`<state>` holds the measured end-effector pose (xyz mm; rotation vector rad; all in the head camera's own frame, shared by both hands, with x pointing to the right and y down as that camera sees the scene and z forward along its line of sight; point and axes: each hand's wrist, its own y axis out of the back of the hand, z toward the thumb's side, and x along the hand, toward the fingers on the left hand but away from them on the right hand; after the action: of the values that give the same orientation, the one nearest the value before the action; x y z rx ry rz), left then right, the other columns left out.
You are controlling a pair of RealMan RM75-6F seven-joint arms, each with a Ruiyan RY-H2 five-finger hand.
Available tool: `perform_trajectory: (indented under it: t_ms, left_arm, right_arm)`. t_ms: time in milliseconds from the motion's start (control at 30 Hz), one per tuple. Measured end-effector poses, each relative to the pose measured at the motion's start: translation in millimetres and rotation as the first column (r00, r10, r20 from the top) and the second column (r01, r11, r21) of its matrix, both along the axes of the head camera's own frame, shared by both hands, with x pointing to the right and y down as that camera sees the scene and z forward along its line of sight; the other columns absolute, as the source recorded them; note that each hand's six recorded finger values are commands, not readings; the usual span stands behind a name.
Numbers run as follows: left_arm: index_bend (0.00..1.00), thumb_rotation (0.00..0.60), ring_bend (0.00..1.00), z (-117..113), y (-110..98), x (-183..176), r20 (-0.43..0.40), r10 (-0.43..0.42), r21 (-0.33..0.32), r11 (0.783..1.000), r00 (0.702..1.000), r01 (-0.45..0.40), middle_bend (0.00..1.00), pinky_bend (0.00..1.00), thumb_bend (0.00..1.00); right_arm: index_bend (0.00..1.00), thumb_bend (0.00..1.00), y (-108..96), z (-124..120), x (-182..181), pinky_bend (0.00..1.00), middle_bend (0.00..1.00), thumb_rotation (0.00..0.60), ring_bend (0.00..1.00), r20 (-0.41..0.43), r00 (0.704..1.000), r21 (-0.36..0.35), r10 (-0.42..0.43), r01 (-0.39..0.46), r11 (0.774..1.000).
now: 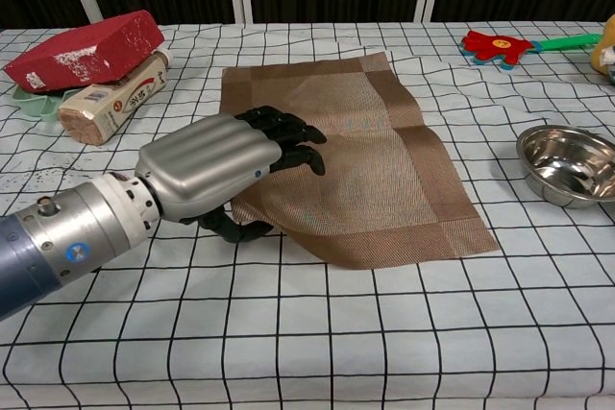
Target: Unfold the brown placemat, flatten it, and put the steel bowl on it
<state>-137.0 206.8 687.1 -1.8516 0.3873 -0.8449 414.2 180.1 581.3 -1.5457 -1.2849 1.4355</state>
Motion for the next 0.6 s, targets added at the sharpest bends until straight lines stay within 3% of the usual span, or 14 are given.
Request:
perform_trajectory:
  t_ms: [300, 600]
  left_arm:
    - [0.42, 0.6, 0.01, -0.2, 2.5, 1.3, -0.005, 0.005, -0.005, 1.0, 1.0, -0.005, 0.1, 0.06, 0.27]
    - [0.51, 0.6, 0.01, -7.6, 5.5, -4.4, -0.026, 0.005, 0.004, 1.0, 1.0, -0.005, 0.12, 0.06, 0.32]
  right_arm:
    - [0.09, 0.1, -0.1, 0.4, 0.0, 0.21, 0.05, 0.6, 0.11, -0.002, 1.0, -0.003, 0.001, -0.001, 1.0]
    - [0.09, 0.1, -0.2, 0.9, -0.6, 0.21, 0.05, 0.6, 0.11, 0.001, 1.0, -0.006, -0.001, 0.001, 1.0]
